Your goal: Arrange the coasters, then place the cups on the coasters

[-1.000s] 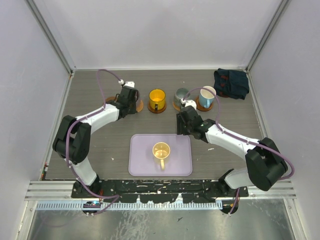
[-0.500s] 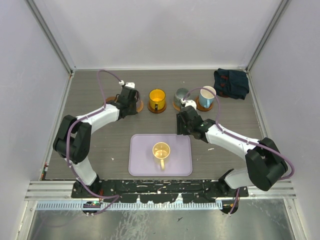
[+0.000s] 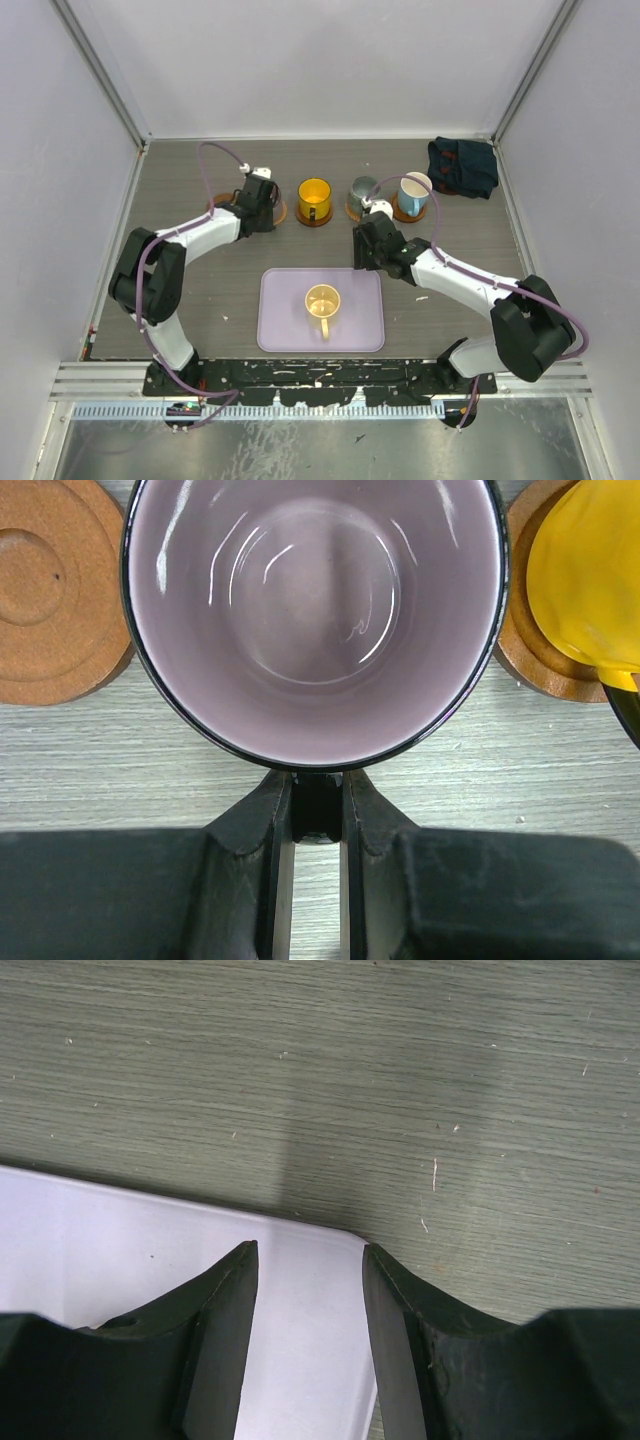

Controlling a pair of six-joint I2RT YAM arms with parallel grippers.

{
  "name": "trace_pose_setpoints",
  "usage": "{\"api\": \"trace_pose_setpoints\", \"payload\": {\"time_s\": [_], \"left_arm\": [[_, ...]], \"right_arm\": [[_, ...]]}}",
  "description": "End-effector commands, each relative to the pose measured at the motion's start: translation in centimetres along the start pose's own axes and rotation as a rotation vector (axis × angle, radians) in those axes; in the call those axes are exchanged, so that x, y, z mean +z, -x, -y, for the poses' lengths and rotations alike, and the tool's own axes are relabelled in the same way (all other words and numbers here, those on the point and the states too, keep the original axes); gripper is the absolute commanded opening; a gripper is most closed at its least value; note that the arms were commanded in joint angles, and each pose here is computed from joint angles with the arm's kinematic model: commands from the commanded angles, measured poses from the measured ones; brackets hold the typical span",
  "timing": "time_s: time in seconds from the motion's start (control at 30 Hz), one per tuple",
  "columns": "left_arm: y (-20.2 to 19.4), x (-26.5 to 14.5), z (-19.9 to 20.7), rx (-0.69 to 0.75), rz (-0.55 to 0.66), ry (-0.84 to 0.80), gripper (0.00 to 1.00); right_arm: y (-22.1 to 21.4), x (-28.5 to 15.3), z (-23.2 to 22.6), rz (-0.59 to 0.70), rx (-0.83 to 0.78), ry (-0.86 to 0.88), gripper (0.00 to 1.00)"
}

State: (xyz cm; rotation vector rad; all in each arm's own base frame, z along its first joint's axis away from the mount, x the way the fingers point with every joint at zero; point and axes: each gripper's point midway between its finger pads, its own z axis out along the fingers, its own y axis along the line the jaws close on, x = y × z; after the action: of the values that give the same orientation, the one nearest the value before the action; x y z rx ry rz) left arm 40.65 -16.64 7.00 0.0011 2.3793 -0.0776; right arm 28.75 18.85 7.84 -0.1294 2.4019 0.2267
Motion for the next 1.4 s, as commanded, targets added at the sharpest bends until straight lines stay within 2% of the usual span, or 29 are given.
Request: {"api": "trace_pose_setpoints", "payload": {"time_s": [0.0, 0.17, 0.6, 0.77, 1.13, 1.23, 1.37], "left_arm": [[4.5, -0.5, 1.3, -0.047, 0.130, -0.026, 0.07], [4.7, -0.3, 1.3, -0.045, 0.130, -0.023, 0.17], [5.5, -0.5, 1.4, -0.042, 0.151, -0.022, 0.17], [5.1, -0.3, 1.4, -0.044, 0.140, -0.023, 0.25], [5.0, -0.4, 1.4, -0.046, 0.135, -0.019, 0.36], [5.2, -0.5, 1.2, -0.050, 0.141, -0.014, 0.42], [5.8, -1.3, 1.0, -0.055, 0.161, -0.008, 0.60]], "right_arm": [[1.4, -0.1, -1.0, 0.050, 0.019, 0.031, 0.51], [1.4, -0.1, -1.0, 0.048, 0.018, 0.030, 0.51], [1.4, 0.1, -1.2, 0.043, 0.017, 0.036, 0.51], [1.3, 0.2, -1.1, 0.041, 0.017, 0.034, 0.51], [1.1, 0.2, -1.0, 0.039, 0.016, 0.032, 0.51], [1.1, 0.3, -0.9, 0.038, 0.015, 0.028, 0.51], [1.1, 0.3, -0.9, 0.040, 0.012, 0.027, 0.51]]}}
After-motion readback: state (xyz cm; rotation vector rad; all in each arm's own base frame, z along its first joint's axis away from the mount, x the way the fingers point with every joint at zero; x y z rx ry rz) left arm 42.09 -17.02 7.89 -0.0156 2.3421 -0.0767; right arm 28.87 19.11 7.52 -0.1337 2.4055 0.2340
